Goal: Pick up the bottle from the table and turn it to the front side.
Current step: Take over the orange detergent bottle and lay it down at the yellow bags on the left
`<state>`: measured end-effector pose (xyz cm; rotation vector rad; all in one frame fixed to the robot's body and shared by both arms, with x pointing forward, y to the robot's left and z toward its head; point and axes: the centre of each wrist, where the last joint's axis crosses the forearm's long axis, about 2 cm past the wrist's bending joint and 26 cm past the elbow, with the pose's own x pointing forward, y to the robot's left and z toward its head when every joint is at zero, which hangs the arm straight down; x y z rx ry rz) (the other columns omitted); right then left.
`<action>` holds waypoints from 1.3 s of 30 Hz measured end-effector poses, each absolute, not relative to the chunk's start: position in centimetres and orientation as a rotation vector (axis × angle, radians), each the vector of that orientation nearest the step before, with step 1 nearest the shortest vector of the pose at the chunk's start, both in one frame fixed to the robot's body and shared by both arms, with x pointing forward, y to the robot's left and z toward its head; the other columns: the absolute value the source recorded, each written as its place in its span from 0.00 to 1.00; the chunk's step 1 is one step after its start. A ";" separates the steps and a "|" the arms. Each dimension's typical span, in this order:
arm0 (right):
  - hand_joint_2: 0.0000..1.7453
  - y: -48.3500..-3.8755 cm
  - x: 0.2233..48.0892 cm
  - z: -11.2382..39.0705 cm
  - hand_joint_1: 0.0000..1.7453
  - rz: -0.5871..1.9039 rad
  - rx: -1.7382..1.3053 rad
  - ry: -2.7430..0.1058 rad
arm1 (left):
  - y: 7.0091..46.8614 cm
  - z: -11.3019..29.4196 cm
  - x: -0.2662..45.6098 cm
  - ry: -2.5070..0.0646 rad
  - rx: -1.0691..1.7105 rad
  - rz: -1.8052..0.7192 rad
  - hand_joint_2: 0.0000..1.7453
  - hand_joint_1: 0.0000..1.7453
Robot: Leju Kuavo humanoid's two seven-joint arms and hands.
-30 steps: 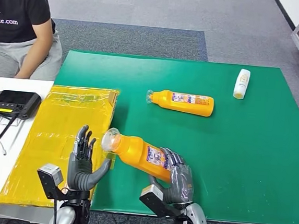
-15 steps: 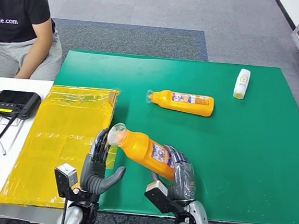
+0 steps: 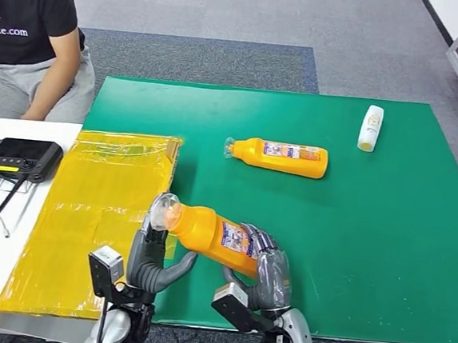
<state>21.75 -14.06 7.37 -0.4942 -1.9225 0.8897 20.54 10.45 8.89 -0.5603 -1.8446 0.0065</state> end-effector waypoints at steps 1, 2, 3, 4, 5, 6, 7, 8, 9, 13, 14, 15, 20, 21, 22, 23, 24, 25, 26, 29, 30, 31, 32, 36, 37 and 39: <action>1.00 -14.0 21.7 7.4 1.00 0.885 -0.493 -1.925 | 10.4 8.9 20.6 -1.851 -0.559 0.001 1.00 0.00; 1.00 -13.9 21.7 7.4 1.00 0.879 -0.492 -1.927 | 10.4 9.0 20.6 -1.855 -0.559 -0.003 1.00 0.00; 1.00 -13.9 21.8 7.4 1.00 0.872 -0.490 -1.930 | 10.4 9.0 20.6 -1.858 -0.560 -0.006 1.00 0.00; 1.00 -13.8 21.8 7.5 1.00 0.867 -0.488 -1.933 | 10.4 9.0 20.7 -1.860 -0.561 -0.008 1.00 0.00; 1.00 -13.8 21.9 7.4 1.00 0.862 -0.485 -1.936 | 10.3 9.1 20.7 -1.862 -0.562 -0.009 1.00 0.00; 1.00 -13.8 21.9 7.4 1.00 0.858 -0.482 -1.939 | 10.3 9.1 20.7 -1.864 -0.563 -0.010 1.00 0.00; 1.00 -13.7 22.0 7.4 1.00 0.855 -0.478 -1.942 | 10.3 9.1 20.8 -1.865 -0.564 -0.011 1.00 0.00; 1.00 -13.7 22.0 7.4 1.00 0.852 -0.473 -1.945 | 10.3 9.2 20.9 -1.867 -0.566 -0.011 1.00 0.00; 1.00 -13.6 22.0 7.4 1.00 0.847 -0.467 -1.947 | 10.3 9.3 20.9 -1.868 -0.571 -0.011 1.00 0.00; 1.00 -13.1 22.1 7.4 1.00 0.821 -0.429 -1.946 | 10.1 9.5 21.1 -1.855 -0.623 0.000 1.00 0.00; 1.00 -13.0 22.1 7.4 1.00 0.812 -0.417 -1.944 | 10.0 9.5 21.2 -1.852 -0.633 0.002 1.00 0.00; 1.00 -12.9 22.0 7.3 1.00 0.801 -0.402 -1.942 | 10.0 9.6 21.2 -1.851 -0.641 0.002 1.00 0.00; 1.00 -12.4 22.0 7.1 1.00 0.769 -0.340 -1.923 | 9.9 9.7 21.3 -1.868 -0.651 -0.007 1.00 0.00; 1.00 -12.4 22.0 7.0 1.00 0.768 -0.330 -1.918 | 9.8 9.7 21.3 -1.876 -0.650 -0.013 1.00 0.00; 1.00 -12.4 22.0 6.9 1.00 0.768 -0.319 -1.913 | 9.8 9.7 21.3 -1.885 -0.649 -0.021 1.00 0.00; 1.00 -12.3 21.9 6.9 1.00 0.767 -0.309 -1.909 | 9.8 9.8 21.3 -1.892 -0.649 -0.027 1.00 0.00; 1.00 -12.3 21.9 6.8 1.00 0.768 -0.300 -1.905 | 9.7 9.8 21.4 -1.898 -0.648 -0.032 1.00 0.00; 1.00 -12.3 21.9 6.7 1.00 0.770 -0.293 -1.901 | 9.7 9.8 21.4 -1.903 -0.648 -0.036 1.00 0.00; 1.00 -12.2 21.8 6.6 1.00 0.775 -0.287 -1.898 | 9.7 9.9 21.4 -1.906 -0.649 -0.039 1.00 0.00; 1.00 -12.1 21.8 6.4 1.00 0.798 -0.272 -1.894 | 9.6 10.0 21.5 -1.912 -0.653 -0.046 1.00 0.00; 1.00 -12.0 21.7 6.3 1.00 0.805 -0.268 -1.893 | 9.5 10.1 21.5 -1.913 -0.655 -0.047 1.00 0.00; 1.00 -11.9 21.7 6.2 1.00 0.812 -0.265 -1.892 | 9.5 10.1 21.5 -1.914 -0.656 -0.048 1.00 0.00; 1.00 -11.9 21.6 6.2 1.00 0.819 -0.263 -1.891 | 9.5 10.1 21.6 -1.914 -0.657 -0.049 1.00 0.00; 1.00 -11.7 21.4 5.9 1.00 0.839 -0.259 -1.887 | 9.5 10.1 21.6 -1.910 -0.663 -0.043 1.00 0.00; 1.00 -11.7 21.4 5.8 1.00 0.843 -0.257 -1.887 | 9.5 10.2 21.6 -1.907 -0.665 -0.040 1.00 0.00; 1.00 -11.5 21.3 5.8 1.00 0.848 -0.251 -1.890 | 9.4 10.2 21.6 -1.899 -0.672 -0.035 1.00 0.00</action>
